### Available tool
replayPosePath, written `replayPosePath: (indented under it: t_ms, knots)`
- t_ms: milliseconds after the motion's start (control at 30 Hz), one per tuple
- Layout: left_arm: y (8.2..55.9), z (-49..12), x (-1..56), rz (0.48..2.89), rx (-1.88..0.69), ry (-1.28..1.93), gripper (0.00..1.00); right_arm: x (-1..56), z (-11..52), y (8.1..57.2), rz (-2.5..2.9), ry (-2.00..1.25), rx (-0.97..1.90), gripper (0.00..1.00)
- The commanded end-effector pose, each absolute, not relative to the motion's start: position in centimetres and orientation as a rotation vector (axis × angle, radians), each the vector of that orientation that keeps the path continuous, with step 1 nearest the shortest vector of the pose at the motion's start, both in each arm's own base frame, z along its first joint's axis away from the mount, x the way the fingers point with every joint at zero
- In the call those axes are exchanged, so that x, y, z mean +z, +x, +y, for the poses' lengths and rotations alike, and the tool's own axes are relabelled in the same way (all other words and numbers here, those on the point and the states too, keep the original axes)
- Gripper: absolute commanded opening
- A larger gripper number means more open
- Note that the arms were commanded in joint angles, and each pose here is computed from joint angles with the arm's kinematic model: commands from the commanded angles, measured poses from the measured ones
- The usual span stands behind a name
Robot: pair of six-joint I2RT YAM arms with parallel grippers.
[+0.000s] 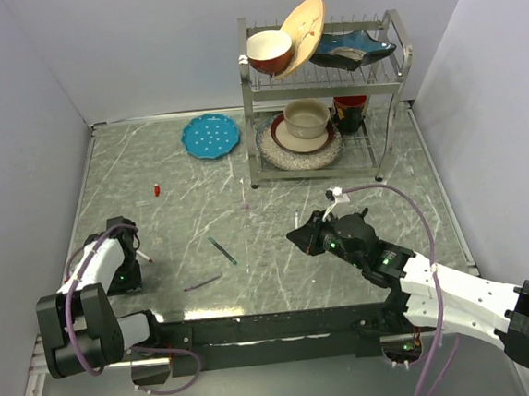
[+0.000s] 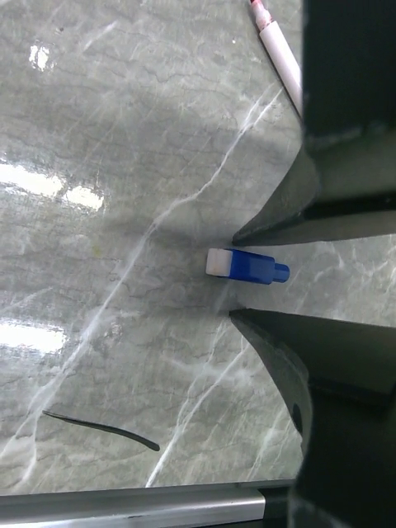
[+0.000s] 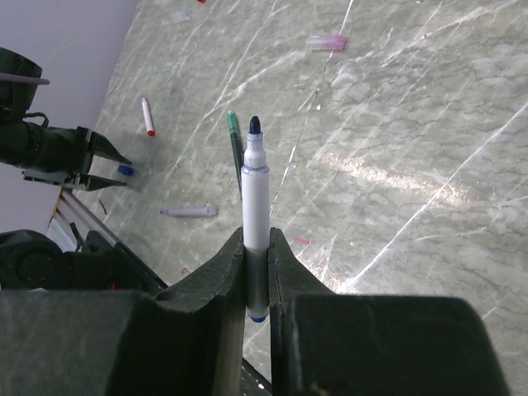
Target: Insert the pens into the pen caps
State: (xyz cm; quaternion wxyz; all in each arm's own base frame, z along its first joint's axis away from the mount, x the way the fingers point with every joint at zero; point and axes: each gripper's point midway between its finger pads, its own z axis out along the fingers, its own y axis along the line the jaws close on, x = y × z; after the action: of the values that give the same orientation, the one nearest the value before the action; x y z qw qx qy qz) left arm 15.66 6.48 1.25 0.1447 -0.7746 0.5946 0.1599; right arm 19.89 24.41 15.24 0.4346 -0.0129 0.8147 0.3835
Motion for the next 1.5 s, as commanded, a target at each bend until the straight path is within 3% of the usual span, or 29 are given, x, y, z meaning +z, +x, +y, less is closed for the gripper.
replayPosePath:
  t_ms: [0,200,300,333,500,667,833,900,1167,1467]
  knots:
    - [16.6,7.3,0.9,1.673,0.443,-2.211,0.38,18.5,24.8,20.6,1.935,-0.019,0.981,0.00]
    - [16.2,6.9,-0.1,1.698,0.424,-2.220,0.26,18.4,24.7,20.6,1.935,-0.018,0.982,0.00]
    - [16.6,6.5,-0.7,1.738,0.394,-2.214,0.03,18.4,24.7,20.6,1.937,-0.018,0.981,0.00]
    - [16.7,6.4,-0.8,1.759,0.387,-2.204,0.01,18.6,24.9,20.6,1.932,-0.021,0.989,0.00]
    - [18.0,6.5,0.9,1.791,0.323,-2.137,0.01,19.4,25.8,20.1,1.934,-0.053,1.046,0.00]
    - [21.7,5.7,5.9,1.895,0.109,-1.825,0.01,20.2,27.0,18.5,1.933,-0.210,1.118,0.00]
    - [28.0,-2.0,12.8,1.969,-0.451,-1.188,0.01,21.7,28.1,16.5,1.848,-0.458,1.178,0.00]
    - [29.7,-5.7,17.1,1.879,-0.671,-0.910,0.01,21.9,28.7,15.3,1.823,-0.532,1.242,0.00]
    - [25.1,-16.0,27.4,1.615,-1.230,-0.150,0.01,23.4,32.2,12.6,1.673,-0.630,1.516,0.00]
    - [19.8,-20.1,31.7,1.453,-1.457,0.150,0.01,24.2,35.4,11.1,1.648,-0.717,1.532,0.00]
